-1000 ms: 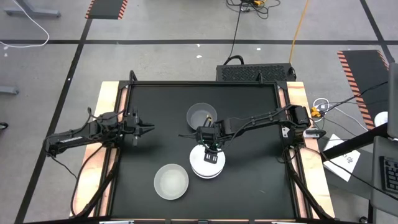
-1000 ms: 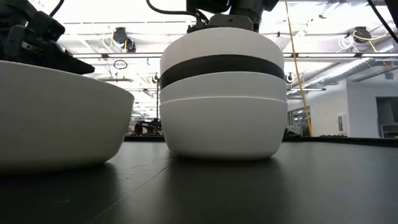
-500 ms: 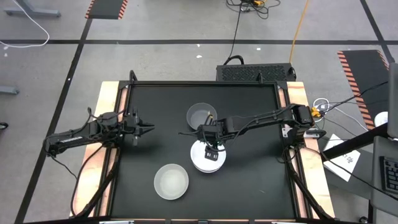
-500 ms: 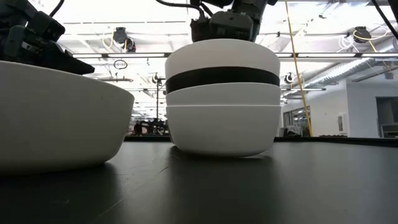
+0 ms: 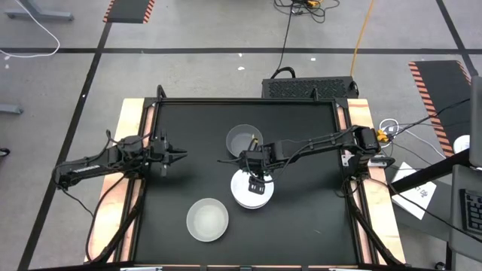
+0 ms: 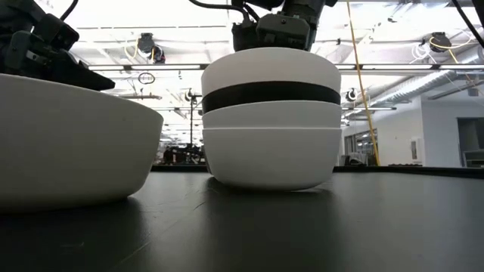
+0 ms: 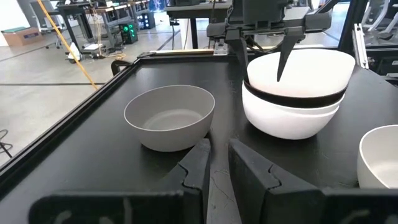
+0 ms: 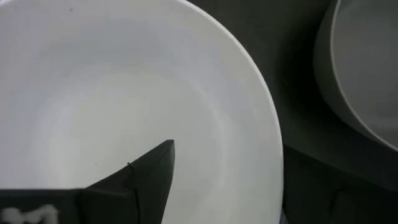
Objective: Nest bowls inside each other
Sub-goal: Stack the white bowl on the black bowl
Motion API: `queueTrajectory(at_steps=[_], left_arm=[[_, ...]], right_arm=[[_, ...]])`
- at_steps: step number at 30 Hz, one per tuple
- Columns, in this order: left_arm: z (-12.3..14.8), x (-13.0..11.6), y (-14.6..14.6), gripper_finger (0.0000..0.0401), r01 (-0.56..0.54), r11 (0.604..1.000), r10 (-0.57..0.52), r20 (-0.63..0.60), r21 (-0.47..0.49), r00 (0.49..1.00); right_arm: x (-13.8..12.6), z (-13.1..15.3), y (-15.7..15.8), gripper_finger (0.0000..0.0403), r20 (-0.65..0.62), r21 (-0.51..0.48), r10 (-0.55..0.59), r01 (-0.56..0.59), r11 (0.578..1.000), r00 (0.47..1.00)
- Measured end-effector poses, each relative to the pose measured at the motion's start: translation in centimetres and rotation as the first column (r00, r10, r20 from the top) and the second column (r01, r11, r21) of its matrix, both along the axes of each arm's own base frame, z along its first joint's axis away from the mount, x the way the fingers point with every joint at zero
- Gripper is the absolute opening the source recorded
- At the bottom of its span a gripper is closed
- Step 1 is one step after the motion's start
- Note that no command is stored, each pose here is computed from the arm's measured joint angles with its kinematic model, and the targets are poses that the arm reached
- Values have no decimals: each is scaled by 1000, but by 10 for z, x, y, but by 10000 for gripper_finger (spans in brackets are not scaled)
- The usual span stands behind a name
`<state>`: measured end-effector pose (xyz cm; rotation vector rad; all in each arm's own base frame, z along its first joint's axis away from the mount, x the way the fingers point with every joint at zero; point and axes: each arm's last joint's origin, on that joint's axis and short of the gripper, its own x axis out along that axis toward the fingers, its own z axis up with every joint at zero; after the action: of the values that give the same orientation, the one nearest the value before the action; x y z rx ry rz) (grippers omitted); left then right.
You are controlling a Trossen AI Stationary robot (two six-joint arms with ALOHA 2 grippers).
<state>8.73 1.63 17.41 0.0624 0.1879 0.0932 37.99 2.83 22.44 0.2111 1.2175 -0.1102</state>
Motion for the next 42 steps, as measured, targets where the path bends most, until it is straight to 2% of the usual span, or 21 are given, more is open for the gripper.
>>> queueTrajectory(at_steps=[9, 14, 19, 22, 37, 40, 42], left_arm=[[0, 0, 0, 60, -1, 1000, 1, -2, -4, 1000], [0, 0, 0, 60, 1, 1000, -1, -2, -5, 1000], [0, 0, 0, 60, 3, 1000, -3, -2, -5, 1000], [0, 0, 0, 60, 6, 1000, -6, -2, -5, 1000], [0, 0, 0, 60, 7, 1000, -7, -2, -5, 1000], [0, 0, 0, 60, 7, 1000, -7, -2, -5, 1000], [0, 0, 0, 60, 7, 1000, -7, -2, -5, 1000]], right_arm=[[1, -3, 0, 234, 23, -31, 89, -88, 996, 996], [2, -13, 0, 234, 68, 75, 136, -141, 987, 988], [2, -15, -5, 233, 72, 87, 144, -150, 985, 987], [1, -13, -10, 233, 87, 127, 164, -174, 976, 983], [-1, -14, -17, 233, 83, 64, 258, -264, 962, 963], [-1, -14, -20, 233, 81, 54, 251, -255, 965, 965], [-1, -14, -22, 238, 70, 13, 237, -238, 971, 969]])
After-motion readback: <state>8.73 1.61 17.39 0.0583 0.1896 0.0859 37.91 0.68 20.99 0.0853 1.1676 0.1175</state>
